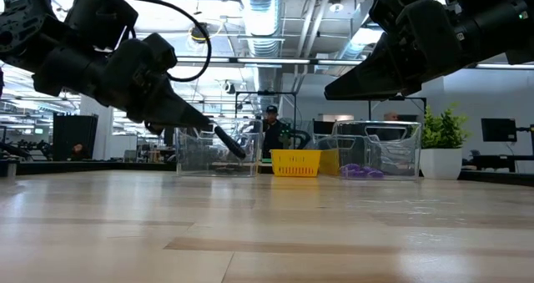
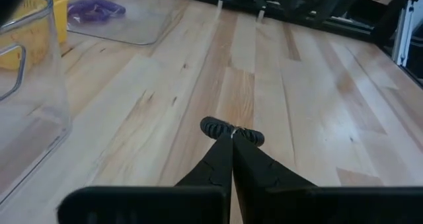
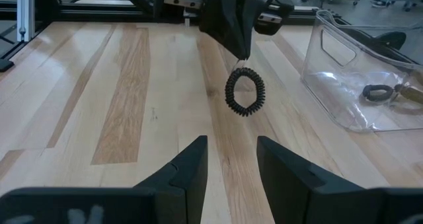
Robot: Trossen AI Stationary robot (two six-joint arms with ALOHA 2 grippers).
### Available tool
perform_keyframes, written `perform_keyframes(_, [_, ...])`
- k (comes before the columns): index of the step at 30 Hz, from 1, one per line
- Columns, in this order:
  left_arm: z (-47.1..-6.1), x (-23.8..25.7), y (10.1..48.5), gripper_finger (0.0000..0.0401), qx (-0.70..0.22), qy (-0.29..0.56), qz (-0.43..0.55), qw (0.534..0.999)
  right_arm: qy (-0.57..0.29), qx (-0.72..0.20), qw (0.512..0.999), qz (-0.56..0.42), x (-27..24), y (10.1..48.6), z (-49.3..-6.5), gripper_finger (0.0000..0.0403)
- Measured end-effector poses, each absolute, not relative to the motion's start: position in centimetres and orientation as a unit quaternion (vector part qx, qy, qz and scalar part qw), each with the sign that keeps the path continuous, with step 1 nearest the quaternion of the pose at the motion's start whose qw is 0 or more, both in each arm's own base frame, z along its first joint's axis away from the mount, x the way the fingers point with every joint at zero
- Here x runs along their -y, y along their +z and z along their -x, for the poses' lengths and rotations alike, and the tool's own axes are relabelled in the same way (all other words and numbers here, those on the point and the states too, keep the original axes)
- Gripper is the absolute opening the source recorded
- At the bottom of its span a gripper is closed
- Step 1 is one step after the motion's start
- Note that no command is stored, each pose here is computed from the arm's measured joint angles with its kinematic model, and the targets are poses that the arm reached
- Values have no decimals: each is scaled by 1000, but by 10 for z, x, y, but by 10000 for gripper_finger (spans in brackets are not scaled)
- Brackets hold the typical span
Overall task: Sort spring keychains
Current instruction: Put the black spring keychain into the left transparent bin
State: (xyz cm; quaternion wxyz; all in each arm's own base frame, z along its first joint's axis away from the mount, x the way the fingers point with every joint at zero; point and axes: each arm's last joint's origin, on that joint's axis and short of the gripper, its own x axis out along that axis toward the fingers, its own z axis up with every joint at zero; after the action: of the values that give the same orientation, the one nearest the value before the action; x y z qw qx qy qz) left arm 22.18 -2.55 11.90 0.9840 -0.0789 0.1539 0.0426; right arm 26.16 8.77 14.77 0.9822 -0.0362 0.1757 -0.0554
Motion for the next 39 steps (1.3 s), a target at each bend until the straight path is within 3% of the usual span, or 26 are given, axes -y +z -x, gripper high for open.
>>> perform_keyframes(16, [-225,20,128,6,-109,44,27,993,-59,-191,980,14,-89,144,-260,120])
perform_keyframes(39, [-226,-32,148,6,-14,138,-35,990,-78,-249,965,-7,-86,133,-254,120])
